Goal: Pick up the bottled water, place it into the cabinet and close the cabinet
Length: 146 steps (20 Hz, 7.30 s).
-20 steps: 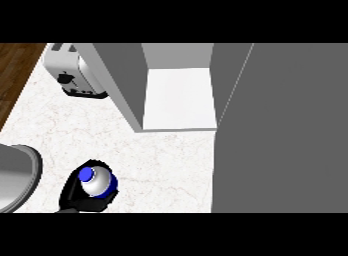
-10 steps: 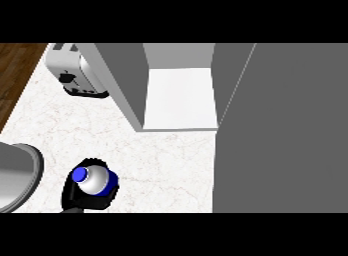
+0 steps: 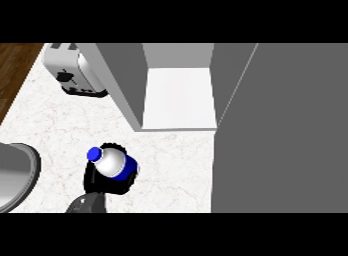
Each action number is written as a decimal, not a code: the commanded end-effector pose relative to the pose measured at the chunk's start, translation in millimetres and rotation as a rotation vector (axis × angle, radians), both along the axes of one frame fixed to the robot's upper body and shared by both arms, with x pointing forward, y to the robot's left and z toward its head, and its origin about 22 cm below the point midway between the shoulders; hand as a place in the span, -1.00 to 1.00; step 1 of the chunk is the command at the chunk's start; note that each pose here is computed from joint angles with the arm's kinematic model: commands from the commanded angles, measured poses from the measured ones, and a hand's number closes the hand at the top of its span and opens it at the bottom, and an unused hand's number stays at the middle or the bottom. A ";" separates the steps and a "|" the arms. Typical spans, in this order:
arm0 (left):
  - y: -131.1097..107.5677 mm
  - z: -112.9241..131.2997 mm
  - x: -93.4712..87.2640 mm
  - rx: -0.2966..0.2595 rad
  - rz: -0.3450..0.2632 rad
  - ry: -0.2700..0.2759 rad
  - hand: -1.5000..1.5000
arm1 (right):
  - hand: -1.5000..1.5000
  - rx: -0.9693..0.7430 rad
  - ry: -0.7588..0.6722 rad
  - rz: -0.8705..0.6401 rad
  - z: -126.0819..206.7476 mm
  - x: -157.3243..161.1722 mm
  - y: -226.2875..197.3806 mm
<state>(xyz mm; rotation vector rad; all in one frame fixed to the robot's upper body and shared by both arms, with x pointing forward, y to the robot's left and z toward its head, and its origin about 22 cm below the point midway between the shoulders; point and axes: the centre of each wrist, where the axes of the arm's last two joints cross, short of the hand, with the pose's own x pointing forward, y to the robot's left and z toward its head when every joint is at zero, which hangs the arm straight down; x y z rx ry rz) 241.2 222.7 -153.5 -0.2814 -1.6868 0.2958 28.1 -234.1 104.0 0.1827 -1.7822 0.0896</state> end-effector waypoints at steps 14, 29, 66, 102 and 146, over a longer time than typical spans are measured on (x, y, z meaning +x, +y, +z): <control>-109.4 123.0 68.6 0.147 -0.058 -0.087 1.00 | -1.00 0.029 -0.039 -0.008 19.1 8.7 -6.3; -160.3 192.8 138.7 0.305 0.038 0.011 1.00 | -1.00 -0.004 -0.058 0.006 26.3 4.2 -19.4; -106.0 198.8 198.8 0.651 0.279 -0.028 -1.00 | -1.00 0.033 -0.086 0.078 0.2 11.5 -25.6; -161.0 172.2 94.8 0.067 -0.202 -0.250 -1.00 | -1.00 0.036 -0.039 0.034 16.1 4.6 -5.4; 65.5 190.8 -79.5 -0.036 -0.098 -0.191 -1.00 | 1.00 -0.088 -0.079 0.838 48.6 4.9 47.8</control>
